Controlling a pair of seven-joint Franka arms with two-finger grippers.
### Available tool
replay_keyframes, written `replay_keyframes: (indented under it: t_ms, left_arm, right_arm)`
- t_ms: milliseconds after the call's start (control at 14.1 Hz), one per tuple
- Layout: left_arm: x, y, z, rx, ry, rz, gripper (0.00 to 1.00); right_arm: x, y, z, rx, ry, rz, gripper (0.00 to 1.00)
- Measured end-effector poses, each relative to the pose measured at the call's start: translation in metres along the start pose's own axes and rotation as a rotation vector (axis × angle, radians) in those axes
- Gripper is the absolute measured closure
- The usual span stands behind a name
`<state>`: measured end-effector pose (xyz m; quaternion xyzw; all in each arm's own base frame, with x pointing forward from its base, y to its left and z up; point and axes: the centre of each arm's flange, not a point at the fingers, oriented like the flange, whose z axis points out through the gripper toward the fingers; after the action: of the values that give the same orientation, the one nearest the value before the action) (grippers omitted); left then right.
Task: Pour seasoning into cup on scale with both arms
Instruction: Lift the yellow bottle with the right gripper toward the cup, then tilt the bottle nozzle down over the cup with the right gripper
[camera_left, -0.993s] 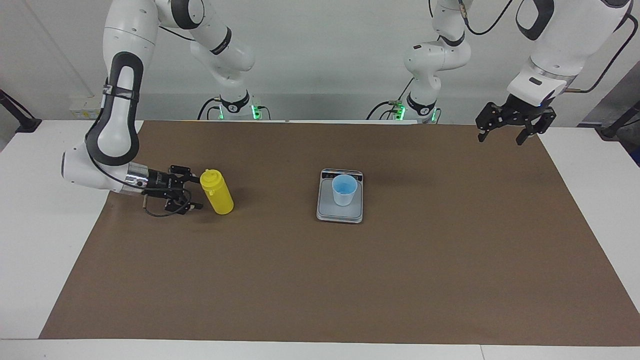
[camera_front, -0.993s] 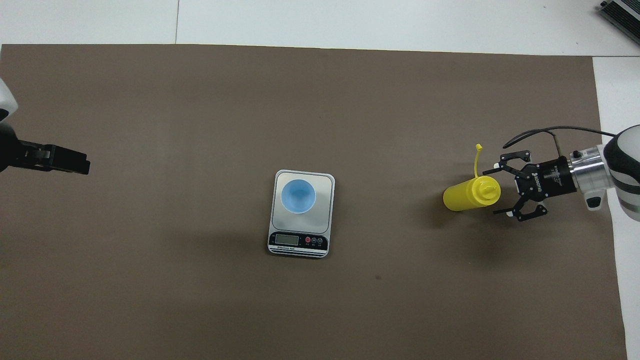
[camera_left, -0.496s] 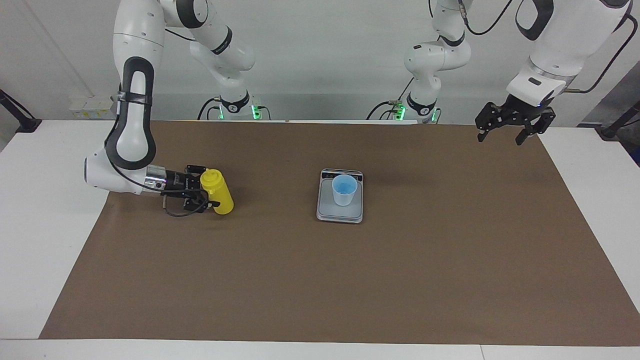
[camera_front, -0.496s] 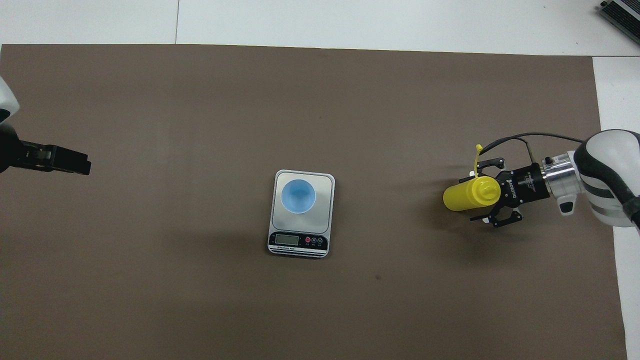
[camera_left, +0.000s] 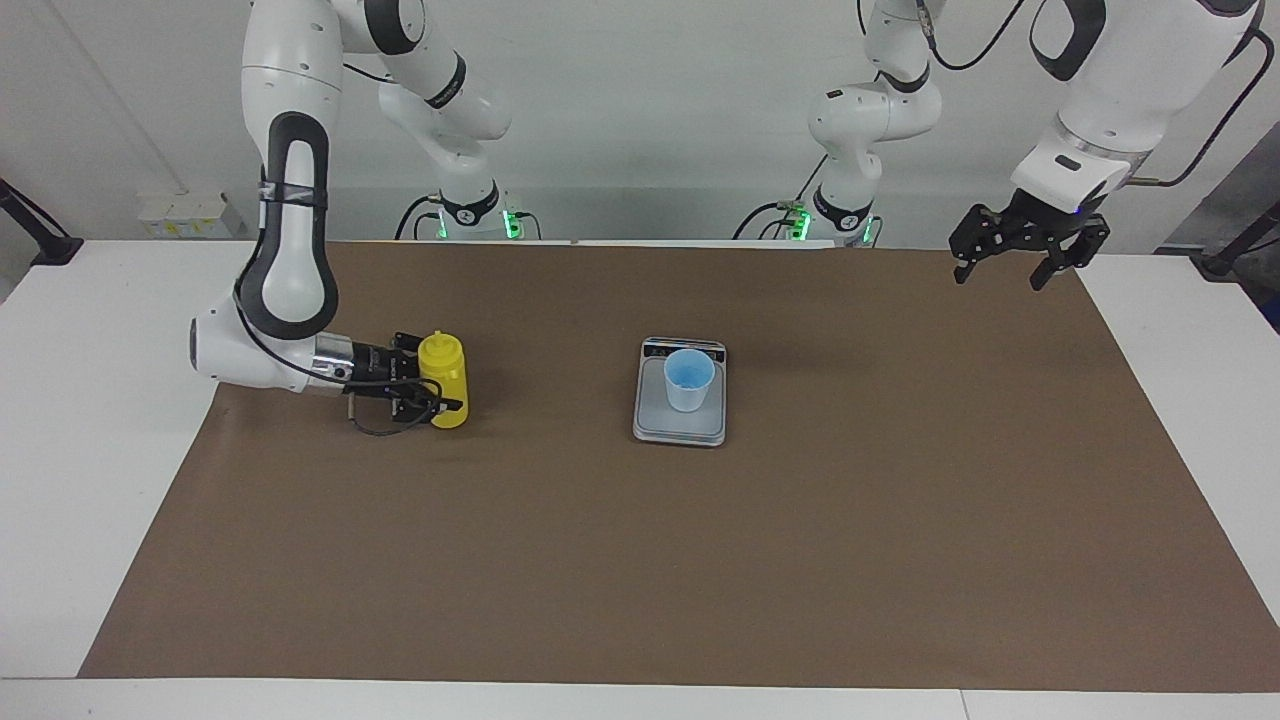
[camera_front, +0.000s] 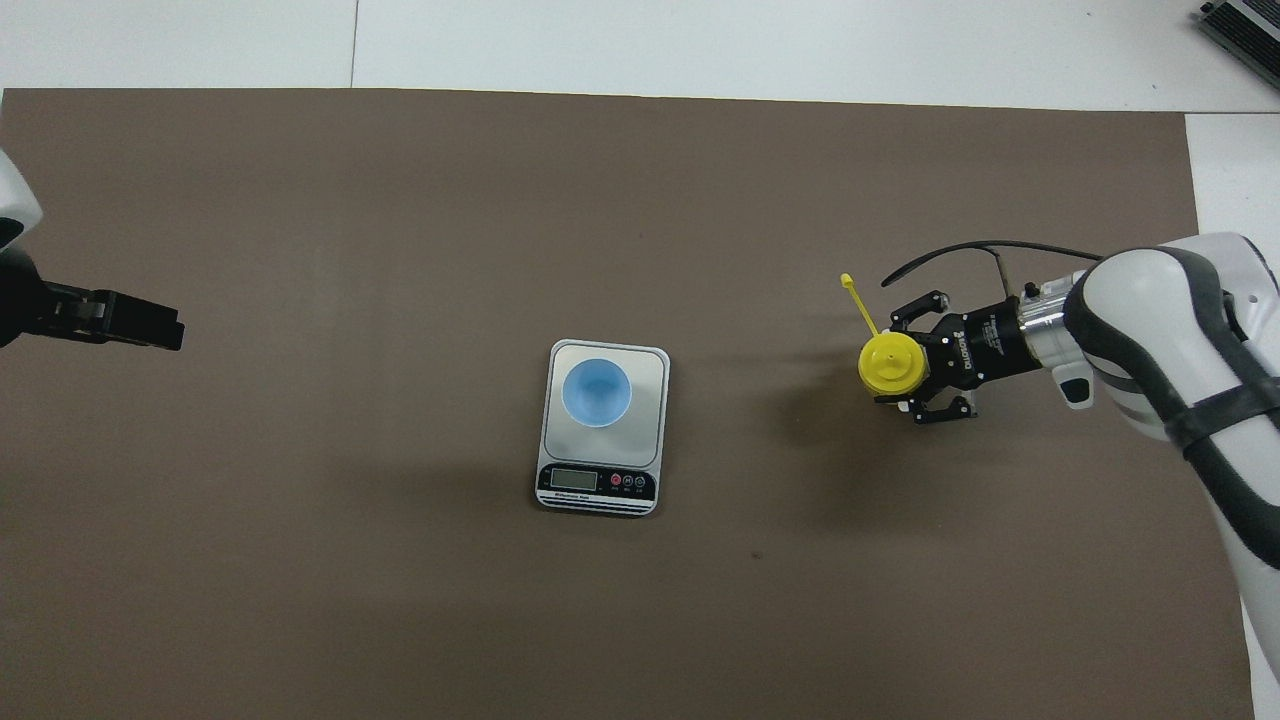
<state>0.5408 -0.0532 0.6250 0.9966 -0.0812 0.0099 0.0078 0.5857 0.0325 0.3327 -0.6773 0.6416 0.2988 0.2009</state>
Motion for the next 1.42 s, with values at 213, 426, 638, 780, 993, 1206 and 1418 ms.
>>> replay_keyframes:
  t_ms: [213,426,638,780,993,1206,1418]
  left_arm:
    - [0.0,0.001,0.0,0.0,0.0,0.001,0.0]
    - [0.0,0.001,0.0,0.0,-0.002,0.002,0.0]
    - [0.0,0.002,0.001,0.0,-0.004,0.003,0.0]
    - [0.0,0.002,0.001,0.0,-0.004,0.003,0.0]
    - [0.0,0.002,0.001,0.0,-0.005,0.004,0.0]
    - [0.0,0.003,0.001,0.0,-0.006,0.005,0.0]
    - [0.0,0.003,0.001,0.0,-0.007,0.005,0.0]
  right_arm:
    - [-0.098,-0.006,0.027,0.017,0.208,0.005,0.39]
    - [-0.169,-0.008,0.055,0.057,0.382,-0.025,0.49]
    - [-0.212,-0.004,0.084,0.114,0.565,-0.109,0.49]
    - [-0.226,-0.001,0.098,0.136,0.684,-0.202,0.49]
    - [-0.24,-0.002,0.104,0.205,0.851,-0.338,0.49]
    - [-0.256,0.0,0.112,0.257,0.99,-0.479,0.49]
    - [-0.272,0.002,0.118,0.353,1.08,-0.568,0.49]
